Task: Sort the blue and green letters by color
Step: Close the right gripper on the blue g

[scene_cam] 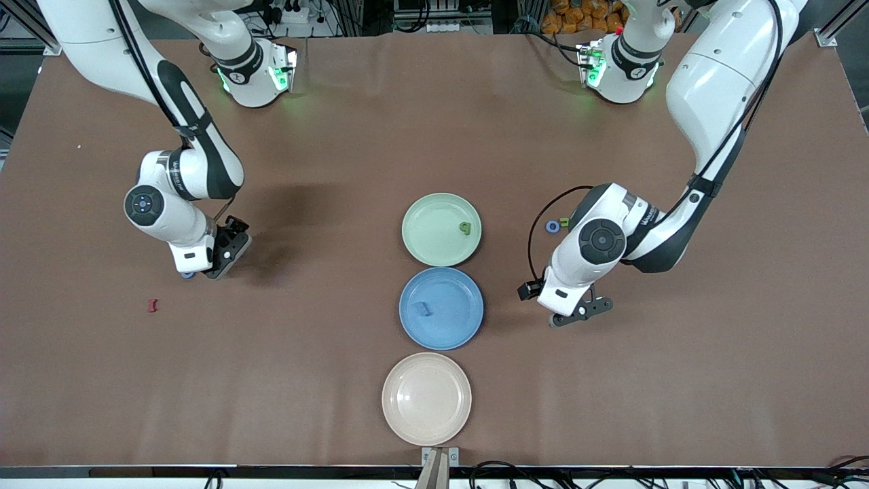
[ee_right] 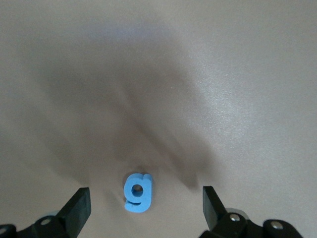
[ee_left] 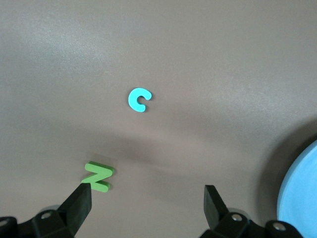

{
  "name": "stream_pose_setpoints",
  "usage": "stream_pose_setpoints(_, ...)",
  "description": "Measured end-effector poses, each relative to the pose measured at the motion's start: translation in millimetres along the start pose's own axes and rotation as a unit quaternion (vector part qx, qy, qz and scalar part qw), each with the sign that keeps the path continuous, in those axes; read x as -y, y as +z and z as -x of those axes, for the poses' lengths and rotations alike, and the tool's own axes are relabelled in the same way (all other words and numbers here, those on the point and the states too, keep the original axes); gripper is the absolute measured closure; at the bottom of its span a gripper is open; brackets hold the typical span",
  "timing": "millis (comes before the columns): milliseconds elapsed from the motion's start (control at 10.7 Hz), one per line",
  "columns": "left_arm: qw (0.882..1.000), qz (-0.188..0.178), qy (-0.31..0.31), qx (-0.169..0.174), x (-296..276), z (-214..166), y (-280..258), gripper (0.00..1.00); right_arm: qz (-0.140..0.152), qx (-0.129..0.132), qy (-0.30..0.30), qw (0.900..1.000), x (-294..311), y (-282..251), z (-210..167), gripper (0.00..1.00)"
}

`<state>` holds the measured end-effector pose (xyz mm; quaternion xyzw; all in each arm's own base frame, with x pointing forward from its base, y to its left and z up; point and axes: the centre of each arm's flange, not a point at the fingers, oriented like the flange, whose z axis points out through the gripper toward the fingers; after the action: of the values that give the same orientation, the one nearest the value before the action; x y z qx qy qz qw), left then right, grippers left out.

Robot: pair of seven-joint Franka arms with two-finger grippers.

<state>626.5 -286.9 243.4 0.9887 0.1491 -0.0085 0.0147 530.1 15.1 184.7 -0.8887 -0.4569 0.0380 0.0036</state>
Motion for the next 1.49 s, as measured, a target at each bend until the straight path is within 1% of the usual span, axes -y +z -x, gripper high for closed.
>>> stream_pose_setpoints(373, 1.000, 0.001, 0.000, -0.001, -0.1, -0.6, -0.7, 0.00, 0.015, -0.012, -0.005, 1.000, 0.0, 3.4, -0.5, 0.00)
stream_pose_setpoints(840, 1.000, 0.001, 0.000, -0.001, -0.1, -0.9, -1.0, 0.00, 0.021, -0.016, -0.015, 1.000, 6.1, 14.1, 5.9, 0.00)
stream_pose_setpoints(1120, 1.000, 0.001, 0.000, -0.001, -0.1, -0.9, -1.0, 0.00, 0.031, -0.023, -0.022, 0.999, 10.2, 18.5, 9.1, 0.00)
stream_pose_setpoints(1306, 1.000, 0.001, 0.000, -0.001, -0.1, -0.9, -1.0, 0.00, 0.031, -0.023, -0.029, 0.999, 11.0, 19.3, 9.7, 0.03)
stream_pose_setpoints(1400, 1.000, 0.001, 0.000, -0.001, -0.1, -0.9, -1.0, 0.00, 0.031, -0.023, -0.033, 0.999, 10.8, 19.2, 9.9, 0.11)
stream_pose_setpoints(1493, 1.000, 0.001, -0.001, -0.001, -0.1, -0.9, -1.0, 0.00, 0.033, -0.023, -0.041, 0.998, 9.1, 18.3, 11.4, 0.26)
